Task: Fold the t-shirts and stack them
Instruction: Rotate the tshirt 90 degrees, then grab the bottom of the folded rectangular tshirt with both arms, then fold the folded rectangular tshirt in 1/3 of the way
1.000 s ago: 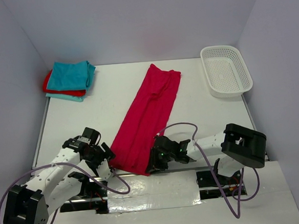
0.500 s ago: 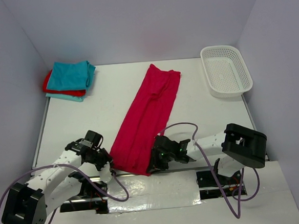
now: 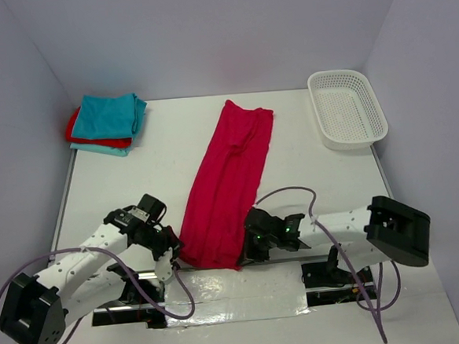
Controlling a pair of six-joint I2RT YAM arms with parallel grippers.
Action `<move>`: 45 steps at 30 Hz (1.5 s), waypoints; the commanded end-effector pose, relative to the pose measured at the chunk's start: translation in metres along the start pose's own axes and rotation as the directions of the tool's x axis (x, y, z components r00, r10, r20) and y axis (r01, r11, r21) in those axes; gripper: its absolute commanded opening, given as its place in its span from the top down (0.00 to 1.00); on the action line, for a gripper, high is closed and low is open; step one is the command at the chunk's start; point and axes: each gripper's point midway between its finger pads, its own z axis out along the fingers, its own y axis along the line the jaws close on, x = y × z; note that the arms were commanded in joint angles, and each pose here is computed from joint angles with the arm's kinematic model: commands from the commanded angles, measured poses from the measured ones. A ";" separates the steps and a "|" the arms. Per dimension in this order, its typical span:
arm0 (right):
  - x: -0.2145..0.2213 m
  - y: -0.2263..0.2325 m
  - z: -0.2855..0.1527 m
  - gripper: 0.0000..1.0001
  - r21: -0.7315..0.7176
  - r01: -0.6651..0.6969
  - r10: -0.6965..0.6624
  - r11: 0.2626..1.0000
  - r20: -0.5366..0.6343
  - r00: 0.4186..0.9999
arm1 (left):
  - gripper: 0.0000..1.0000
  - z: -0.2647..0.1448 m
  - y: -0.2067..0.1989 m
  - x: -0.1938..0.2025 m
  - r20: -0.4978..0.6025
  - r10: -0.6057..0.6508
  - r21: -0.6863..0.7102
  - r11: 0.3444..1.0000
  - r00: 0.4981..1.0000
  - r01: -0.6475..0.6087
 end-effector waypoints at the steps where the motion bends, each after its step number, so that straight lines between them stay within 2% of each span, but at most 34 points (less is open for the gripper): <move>1: 0.003 -0.035 -0.013 1.00 0.089 -0.027 0.026 0.996 0.011 1.000 | 1.00 0.000 0.021 -0.042 0.177 0.002 -0.019 1.000 0.984 0.001; 4: 0.007 -0.053 -0.021 1.00 0.134 -0.032 0.032 0.990 0.005 0.999 | 1.00 0.009 0.036 -0.058 0.207 -0.081 -0.023 0.996 0.975 0.088; 10: 0.012 -0.076 -0.035 1.00 0.179 -0.024 0.025 0.984 -0.005 1.000 | 1.00 0.023 0.042 -0.081 0.265 -0.194 0.019 0.980 0.945 0.196; 14: 0.010 -0.087 -0.047 1.00 0.190 -0.021 0.018 0.982 0.019 1.000 | 1.00 0.026 0.065 -0.091 0.284 -0.252 -0.012 0.964 0.925 0.266; 17: 0.003 -0.087 -0.060 1.00 0.165 -0.021 0.013 0.986 0.052 0.999 | 1.00 0.025 0.077 -0.094 0.283 -0.272 -0.033 0.956 0.920 0.293; 22: -0.010 -0.072 -0.079 1.00 0.136 0.033 -0.045 0.990 0.083 0.996 | 1.00 0.015 0.066 -0.097 0.243 -0.387 0.044 0.921 0.890 0.388; 25: -0.022 -0.059 -0.091 1.00 0.135 0.059 -0.072 0.989 0.093 0.993 | 1.00 0.002 0.074 -0.099 0.214 -0.492 0.061 0.869 0.844 0.491; 27: -0.040 -0.041 -0.102 1.00 0.108 0.051 -0.065 0.993 0.128 0.990 | 1.00 -0.015 0.094 -0.102 0.229 -0.523 0.050 0.849 0.821 0.527; 28: -0.045 -0.038 -0.107 1.00 0.112 0.051 -0.066 0.992 0.132 0.989 | 1.00 -0.019 0.089 -0.102 0.210 -0.575 0.104 0.817 0.791 0.567; 29: -0.058 -0.039 -0.111 1.00 0.136 0.051 -0.071 0.989 0.152 0.986 | 1.00 -0.035 0.109 -0.100 0.245 -0.598 0.077 0.796 0.763 0.600; 31: -0.080 -0.019 -0.126 1.00 0.132 0.079 -0.104 0.988 0.194 0.975 | 1.00 -0.042 0.109 -0.092 0.224 -0.691 0.146 0.721 0.687 0.678; 32: -0.089 -0.020 -0.125 1.00 0.161 0.108 -0.137 0.981 0.182 0.974 | 1.00 -0.057 0.127 -0.083 0.247 -0.706 0.113 0.701 0.664 0.704; 33: -0.108 -0.007 -0.136 1.00 0.149 0.104 -0.136 0.983 0.225 0.965 | 1.00 -0.053 0.129 -0.072 0.224 -0.751 0.142 0.655 0.621 0.742; 34: -0.115 -0.009 -0.134 1.00 0.172 0.097 -0.133 0.980 0.213 0.968 | 1.00 -0.056 0.130 -0.065 0.206 -0.788 0.157 0.612 0.581 0.775; 35: -0.125 -0.006 -0.137 1.00 0.171 0.099 -0.137 0.980 0.225 0.965 | 1.00 -0.069 0.146 -0.052 0.219 -0.797 0.114 0.593 0.562 0.797; 36: -0.143 0.000 -0.145 1.00 0.165 0.102 -0.144 0.981 0.262 0.954 | 1.00 -0.065 0.149 -0.040 0.208 -0.825 0.135 0.557 0.526 0.820; 39: -0.178 0.008 -0.149 1.00 0.154 0.103 -0.144 0.983 0.288 0.947 | 1.00 -0.069 0.175 -0.009 0.211 -0.852 0.070 0.502 0.479 0.862; 43: -0.212 0.004 -0.142 1.00 0.162 0.077 -0.122 0.984 0.285 0.951 | 1.00 -0.066 0.203 0.030 0.206 -0.858 -0.040 0.474 0.472 0.880; 44: -0.219 0.005 -0.142 1.00 0.155 0.073 -0.116 0.985 0.291 0.950 | 1.00 -0.067 0.207 0.040 0.208 -0.875 -0.063 0.434 0.438 0.899; 45: -0.225 0.006 -0.141 1.00 0.144 0.070 -0.110 0.987 0.292 0.950 | 1.00 -0.063 0.214 0.057 0.209 -0.876 -0.101 0.423 0.435 0.901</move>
